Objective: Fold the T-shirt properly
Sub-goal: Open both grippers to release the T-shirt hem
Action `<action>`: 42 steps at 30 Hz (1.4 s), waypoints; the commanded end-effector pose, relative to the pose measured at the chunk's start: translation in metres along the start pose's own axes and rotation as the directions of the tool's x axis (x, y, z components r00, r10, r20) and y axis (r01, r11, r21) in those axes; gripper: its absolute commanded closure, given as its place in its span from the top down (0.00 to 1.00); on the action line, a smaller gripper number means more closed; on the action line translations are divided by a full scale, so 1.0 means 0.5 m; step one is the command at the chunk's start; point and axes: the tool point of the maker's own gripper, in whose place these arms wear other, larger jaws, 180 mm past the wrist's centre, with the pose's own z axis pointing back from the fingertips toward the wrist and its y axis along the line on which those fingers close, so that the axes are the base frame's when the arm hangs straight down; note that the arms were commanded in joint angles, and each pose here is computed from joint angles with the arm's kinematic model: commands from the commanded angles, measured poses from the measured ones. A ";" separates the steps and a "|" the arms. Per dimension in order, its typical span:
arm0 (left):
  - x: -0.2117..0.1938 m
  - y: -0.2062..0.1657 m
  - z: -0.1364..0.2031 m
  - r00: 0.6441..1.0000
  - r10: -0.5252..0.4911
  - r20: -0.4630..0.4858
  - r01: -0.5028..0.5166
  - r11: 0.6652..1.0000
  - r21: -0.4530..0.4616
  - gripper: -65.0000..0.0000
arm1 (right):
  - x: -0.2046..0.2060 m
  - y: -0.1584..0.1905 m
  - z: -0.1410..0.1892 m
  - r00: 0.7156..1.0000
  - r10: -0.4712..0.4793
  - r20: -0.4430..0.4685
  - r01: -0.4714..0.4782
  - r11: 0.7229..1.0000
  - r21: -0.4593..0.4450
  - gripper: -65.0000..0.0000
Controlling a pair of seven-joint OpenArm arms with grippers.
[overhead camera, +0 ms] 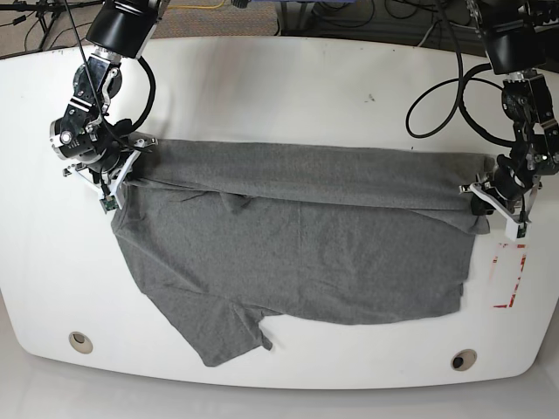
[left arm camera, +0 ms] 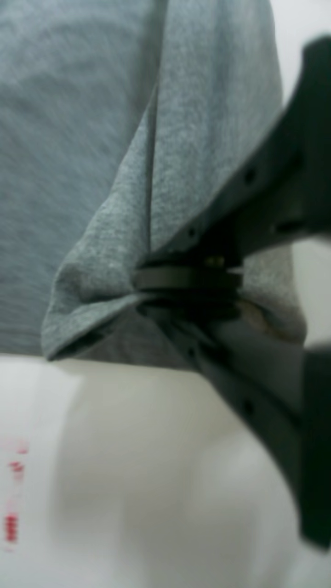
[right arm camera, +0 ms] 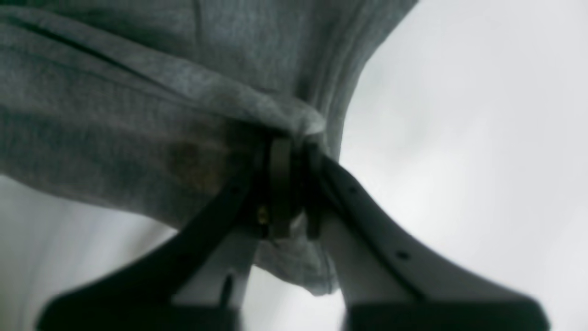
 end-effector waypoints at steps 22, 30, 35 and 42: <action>0.133 0.000 0.074 0.973 -0.173 0.152 0.156 0.980 0.121 0.67 | 0.090 -0.043 0.127 0.989 0.066 0.131 -0.042 0.983 -0.179 0.97; 0.082 -0.004 0.094 0.973 -0.194 0.122 0.178 0.976 0.126 0.67 | 0.023 -0.051 0.100 0.994 -0.068 0.090 0.081 0.985 -0.150 0.97; 0.063 0.012 0.102 0.982 -0.139 0.128 0.121 0.983 0.139 0.67 | -0.007 -0.046 0.070 0.990 -0.116 0.084 0.125 0.986 -0.114 0.97; 0.057 0.026 0.105 0.985 -0.121 0.125 0.101 0.983 0.152 0.67 | -0.038 -0.025 0.027 0.985 -0.163 0.060 0.166 0.985 -0.050 0.97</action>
